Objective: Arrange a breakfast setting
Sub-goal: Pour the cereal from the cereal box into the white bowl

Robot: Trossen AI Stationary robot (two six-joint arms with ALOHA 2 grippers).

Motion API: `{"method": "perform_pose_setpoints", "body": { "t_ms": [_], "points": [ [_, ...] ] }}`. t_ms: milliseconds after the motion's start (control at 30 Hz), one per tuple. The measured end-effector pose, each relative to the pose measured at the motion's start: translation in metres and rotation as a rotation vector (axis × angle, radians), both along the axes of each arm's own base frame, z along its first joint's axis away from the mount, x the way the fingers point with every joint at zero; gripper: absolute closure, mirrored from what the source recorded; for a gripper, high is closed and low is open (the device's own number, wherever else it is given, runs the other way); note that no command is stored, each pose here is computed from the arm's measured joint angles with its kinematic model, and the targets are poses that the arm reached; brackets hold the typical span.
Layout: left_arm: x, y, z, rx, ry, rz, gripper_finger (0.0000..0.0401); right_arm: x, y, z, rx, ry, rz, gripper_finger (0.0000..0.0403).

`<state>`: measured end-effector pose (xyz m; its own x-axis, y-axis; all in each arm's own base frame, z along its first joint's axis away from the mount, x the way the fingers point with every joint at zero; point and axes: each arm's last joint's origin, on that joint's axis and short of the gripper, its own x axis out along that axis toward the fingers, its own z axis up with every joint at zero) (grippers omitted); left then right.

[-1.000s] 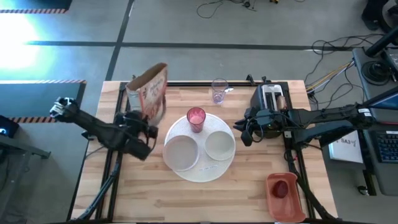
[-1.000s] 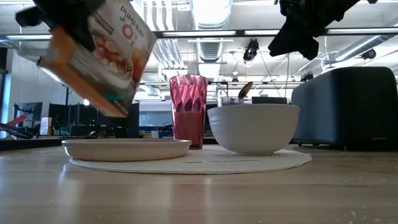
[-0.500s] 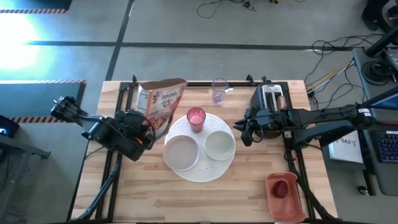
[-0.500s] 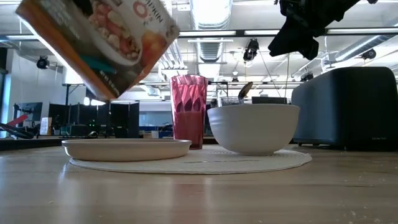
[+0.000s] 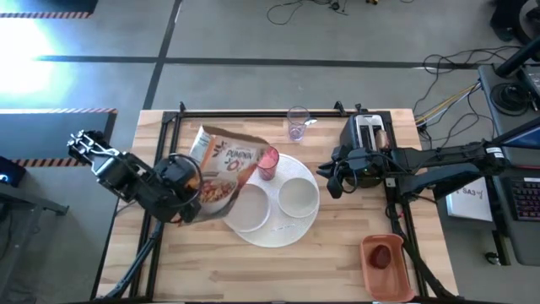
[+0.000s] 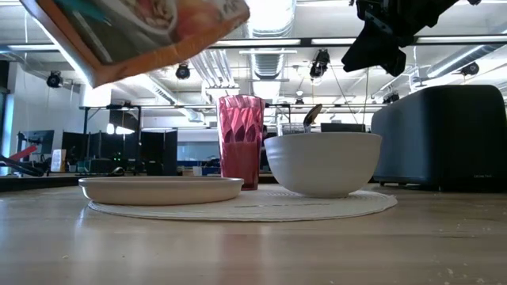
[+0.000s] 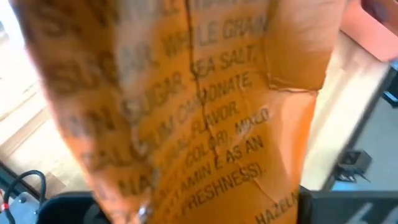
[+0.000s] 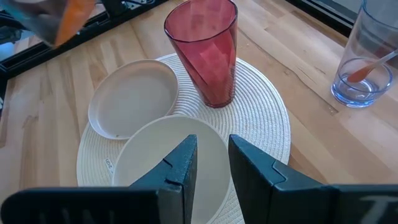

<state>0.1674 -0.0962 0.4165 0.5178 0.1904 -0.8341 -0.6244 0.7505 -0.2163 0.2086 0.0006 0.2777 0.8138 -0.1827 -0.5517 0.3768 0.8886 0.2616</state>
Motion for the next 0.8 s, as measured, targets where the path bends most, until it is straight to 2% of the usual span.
{"method": "perform_pose_setpoints", "body": {
  "t_ms": [267, 433, 800],
  "points": [
    [0.012, -0.011, -0.002, -0.011, 0.061, -0.082, 0.0383, 0.0, 0.0, 0.0, 0.0, 0.0, 0.0, 0.0321],
    [0.031, -0.02, -0.009, -0.026, 0.141, -0.153, 0.0383, 0.0, 0.0, 0.0, 0.0, 0.0, 0.0, 0.0321],
    [0.079, -0.027, -0.006, -0.078, 0.222, -0.305, 0.0383, 0.0, 0.0, 0.0, 0.0, 0.0, 0.0, 0.0321]
  ]
}}
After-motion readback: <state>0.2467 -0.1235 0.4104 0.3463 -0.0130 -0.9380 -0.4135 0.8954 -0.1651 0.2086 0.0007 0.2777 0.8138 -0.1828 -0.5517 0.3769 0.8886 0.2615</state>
